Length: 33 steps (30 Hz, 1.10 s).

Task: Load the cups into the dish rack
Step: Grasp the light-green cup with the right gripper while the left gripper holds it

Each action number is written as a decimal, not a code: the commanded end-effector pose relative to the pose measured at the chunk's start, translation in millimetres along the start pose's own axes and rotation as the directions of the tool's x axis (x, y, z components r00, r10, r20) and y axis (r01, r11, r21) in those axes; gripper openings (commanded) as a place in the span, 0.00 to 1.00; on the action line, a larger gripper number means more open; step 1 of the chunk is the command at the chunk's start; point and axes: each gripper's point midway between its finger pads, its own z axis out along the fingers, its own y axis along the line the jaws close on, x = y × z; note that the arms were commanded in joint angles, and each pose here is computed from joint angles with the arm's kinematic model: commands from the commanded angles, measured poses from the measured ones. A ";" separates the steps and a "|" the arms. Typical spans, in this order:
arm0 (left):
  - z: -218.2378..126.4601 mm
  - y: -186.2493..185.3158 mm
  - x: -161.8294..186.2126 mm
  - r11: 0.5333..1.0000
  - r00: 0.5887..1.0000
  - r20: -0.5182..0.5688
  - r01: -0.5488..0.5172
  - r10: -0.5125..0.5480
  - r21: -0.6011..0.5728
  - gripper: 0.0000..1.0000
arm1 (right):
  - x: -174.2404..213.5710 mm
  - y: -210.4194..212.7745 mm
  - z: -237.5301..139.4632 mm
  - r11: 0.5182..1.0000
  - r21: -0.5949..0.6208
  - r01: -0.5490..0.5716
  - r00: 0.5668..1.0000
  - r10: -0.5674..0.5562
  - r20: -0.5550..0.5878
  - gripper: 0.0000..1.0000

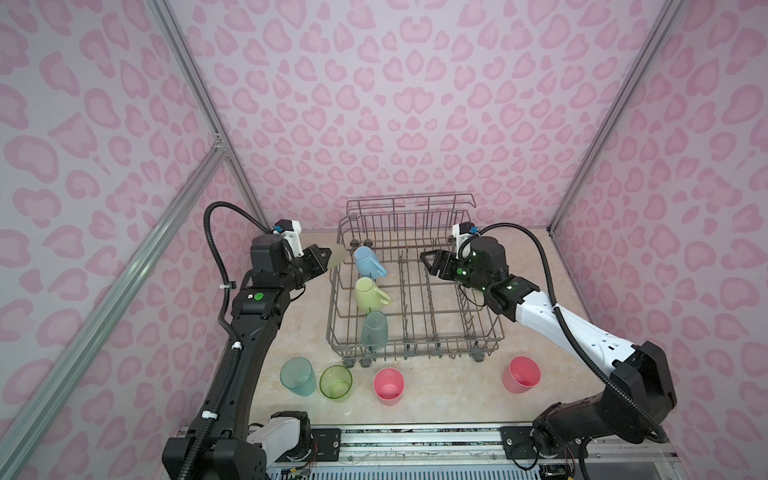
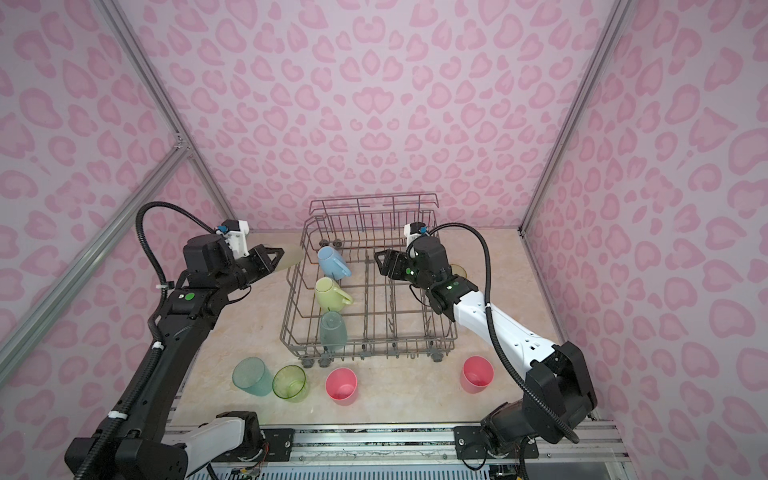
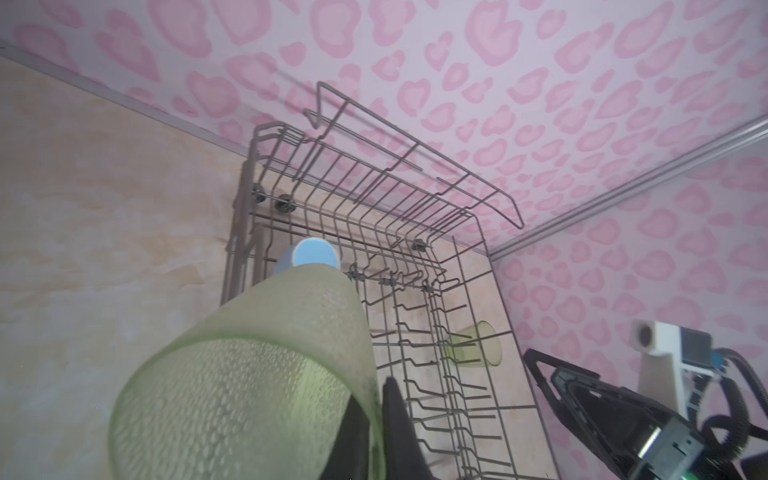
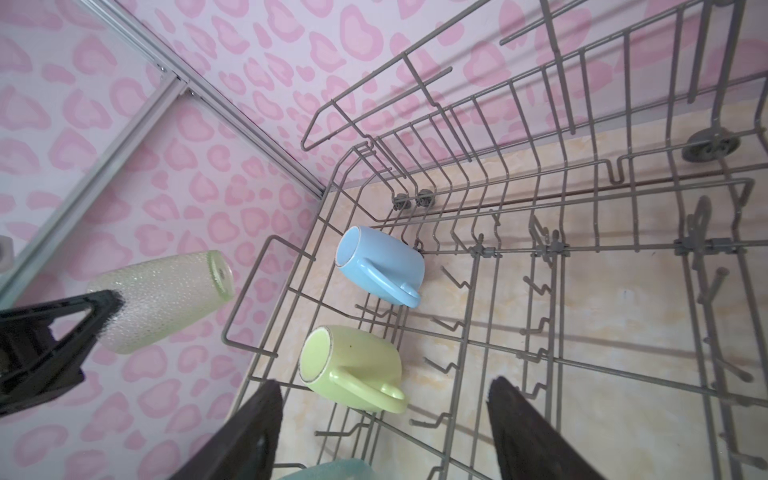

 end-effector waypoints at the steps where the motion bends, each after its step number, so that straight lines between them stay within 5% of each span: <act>1: 9.4 -48.8 -8.3 0.972 0.997 0.039 -0.077 0.070 0.220 0.03 | -13.6 10.1 1.9 0.990 -0.076 -0.116 0.993 0.118 0.028 0.77; 13: 48.2 -127.5 29.9 0.831 0.985 -0.011 -0.137 0.169 0.538 0.03 | -47.5 7.2 9.4 0.896 -0.177 -0.408 0.900 0.427 0.084 0.77; 21: 65.8 -152.9 44.3 0.788 0.983 0.018 -0.157 0.182 0.596 0.03 | -63.8 4.9 8.8 0.790 -0.251 -0.560 0.793 0.598 0.112 0.75; 33: 84.9 -179.1 55.4 0.729 0.982 0.033 -0.160 0.186 0.665 0.03 | -63.3 -10.5 11.2 0.679 -0.200 -0.707 0.672 0.732 0.110 0.71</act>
